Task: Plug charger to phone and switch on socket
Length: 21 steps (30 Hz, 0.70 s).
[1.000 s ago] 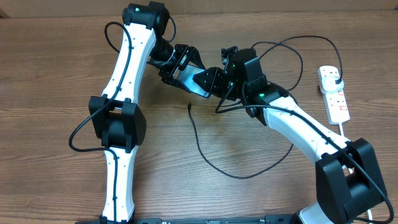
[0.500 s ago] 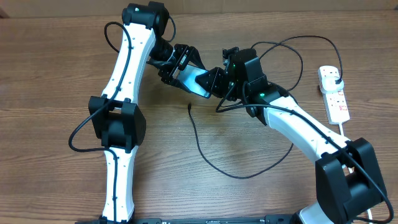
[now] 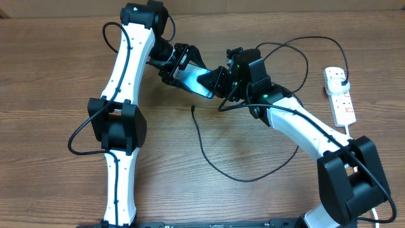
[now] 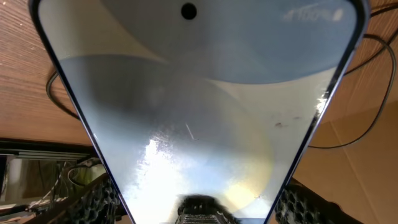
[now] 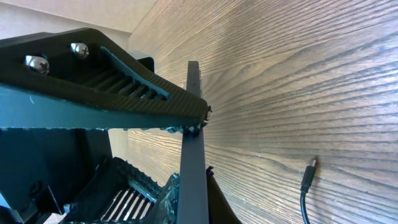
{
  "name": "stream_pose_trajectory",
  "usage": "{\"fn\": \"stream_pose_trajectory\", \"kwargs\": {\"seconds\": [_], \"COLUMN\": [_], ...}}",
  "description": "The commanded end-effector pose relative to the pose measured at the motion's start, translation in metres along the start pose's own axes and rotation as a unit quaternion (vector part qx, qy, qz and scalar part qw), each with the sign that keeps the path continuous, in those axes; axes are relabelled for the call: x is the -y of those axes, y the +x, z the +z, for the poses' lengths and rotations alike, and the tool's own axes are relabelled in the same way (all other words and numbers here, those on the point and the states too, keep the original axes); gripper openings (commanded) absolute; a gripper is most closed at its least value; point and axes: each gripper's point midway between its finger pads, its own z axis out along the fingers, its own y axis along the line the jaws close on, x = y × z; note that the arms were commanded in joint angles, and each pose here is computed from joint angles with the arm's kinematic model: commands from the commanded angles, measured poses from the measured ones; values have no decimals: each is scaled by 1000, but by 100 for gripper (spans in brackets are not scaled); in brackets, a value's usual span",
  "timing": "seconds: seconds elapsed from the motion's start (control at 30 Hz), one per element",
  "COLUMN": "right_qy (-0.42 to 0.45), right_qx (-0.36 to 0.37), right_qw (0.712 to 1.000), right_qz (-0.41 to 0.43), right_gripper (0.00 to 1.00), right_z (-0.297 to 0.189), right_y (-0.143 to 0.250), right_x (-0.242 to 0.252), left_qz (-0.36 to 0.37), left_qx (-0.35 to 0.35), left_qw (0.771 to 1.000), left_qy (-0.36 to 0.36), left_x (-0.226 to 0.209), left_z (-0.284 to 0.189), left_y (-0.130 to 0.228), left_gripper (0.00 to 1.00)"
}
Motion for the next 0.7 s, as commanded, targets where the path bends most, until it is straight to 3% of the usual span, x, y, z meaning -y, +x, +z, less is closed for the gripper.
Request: {"fn": "stream_pose_trajectory", "kwargs": {"seconds": [0.0,0.07,0.23,0.3,0.67], "right_qy": [-73,-73,-72,-70,-7], "right_qx": [-8,-7,-6,-7,-8], "right_qw": [997,997,997,998,999], "right_qz": [-15,-12,-6,-4,44], "right_gripper": [4,4,4,4,4], "right_z": [-11,-12,-13,-13,-20], "right_y": [-3,-5,-7,-6,-13], "right_x": [-48,-47,-46,-44,-6], "left_qz": [0,0,0,0,25], "left_qx": [-13,-13,-13,-13,44], "left_qw": [1000,1000,1000,1000,999], "left_qy": [-6,-6,-6,-6,-8], "left_x": [1,1,1,1,4], "left_z": [7,7,7,7,6], "left_y": [14,14,14,14,-8], "left_gripper": [38,47,91,100,100]}}
